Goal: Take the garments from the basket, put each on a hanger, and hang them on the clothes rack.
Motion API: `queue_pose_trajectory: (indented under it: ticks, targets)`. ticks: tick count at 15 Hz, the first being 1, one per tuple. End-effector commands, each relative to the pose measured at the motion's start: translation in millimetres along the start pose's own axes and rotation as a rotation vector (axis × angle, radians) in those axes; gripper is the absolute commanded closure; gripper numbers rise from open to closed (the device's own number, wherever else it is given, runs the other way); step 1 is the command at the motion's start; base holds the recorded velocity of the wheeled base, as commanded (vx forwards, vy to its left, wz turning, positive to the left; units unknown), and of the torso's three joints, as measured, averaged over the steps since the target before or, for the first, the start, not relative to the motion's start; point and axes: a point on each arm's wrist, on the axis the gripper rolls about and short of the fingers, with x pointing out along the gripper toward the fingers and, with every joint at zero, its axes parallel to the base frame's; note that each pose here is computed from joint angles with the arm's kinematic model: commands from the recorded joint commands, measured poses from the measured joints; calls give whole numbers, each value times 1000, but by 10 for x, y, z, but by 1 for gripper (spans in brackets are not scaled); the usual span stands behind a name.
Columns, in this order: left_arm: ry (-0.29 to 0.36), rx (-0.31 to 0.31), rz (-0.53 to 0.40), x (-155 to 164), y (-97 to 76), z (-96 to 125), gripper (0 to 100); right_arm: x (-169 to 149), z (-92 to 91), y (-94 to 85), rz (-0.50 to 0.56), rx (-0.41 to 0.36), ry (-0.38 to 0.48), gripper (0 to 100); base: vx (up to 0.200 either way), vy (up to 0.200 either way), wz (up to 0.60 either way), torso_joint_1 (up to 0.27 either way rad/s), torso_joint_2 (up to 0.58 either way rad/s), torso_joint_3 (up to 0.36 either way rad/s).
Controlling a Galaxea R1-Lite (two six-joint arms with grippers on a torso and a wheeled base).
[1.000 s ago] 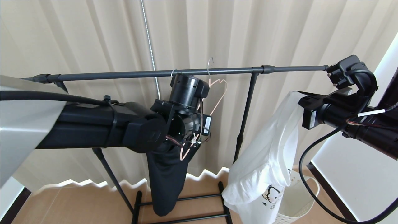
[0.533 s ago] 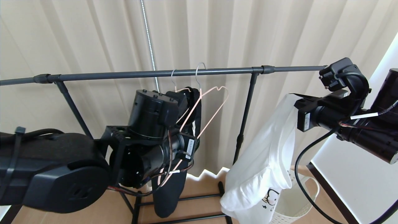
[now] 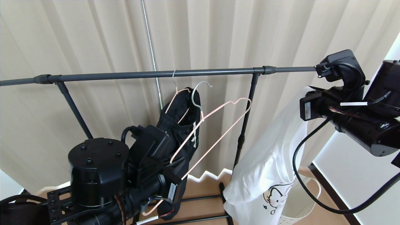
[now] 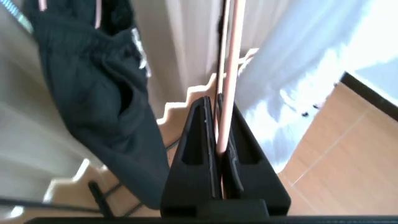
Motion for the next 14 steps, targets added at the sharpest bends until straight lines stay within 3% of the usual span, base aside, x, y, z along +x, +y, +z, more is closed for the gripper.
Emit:
queue_pose_trajectory:
  ticks: [1, 7, 9, 14]
  targets:
    - [8, 3, -8, -24, -5, -39, 100, 148, -11, 68, -4, -6, 12, 100, 0, 0, 0, 0, 0, 0]
    - [19, 30, -61, 4, -51, -141, 100, 491, -151, 198, -101, -23, 79, 100, 0, 0, 0, 0, 0, 0]
    - [32, 35, -101, 4, -73, -179, 100, 636, -174, 253, -165, 3, 45, 100, 0, 0, 0, 0, 0, 0]
    - [29, 39, -138, -33, -165, -184, 100, 674, -165, 256, -180, 15, 28, 100, 0, 0, 0, 0, 0, 0]
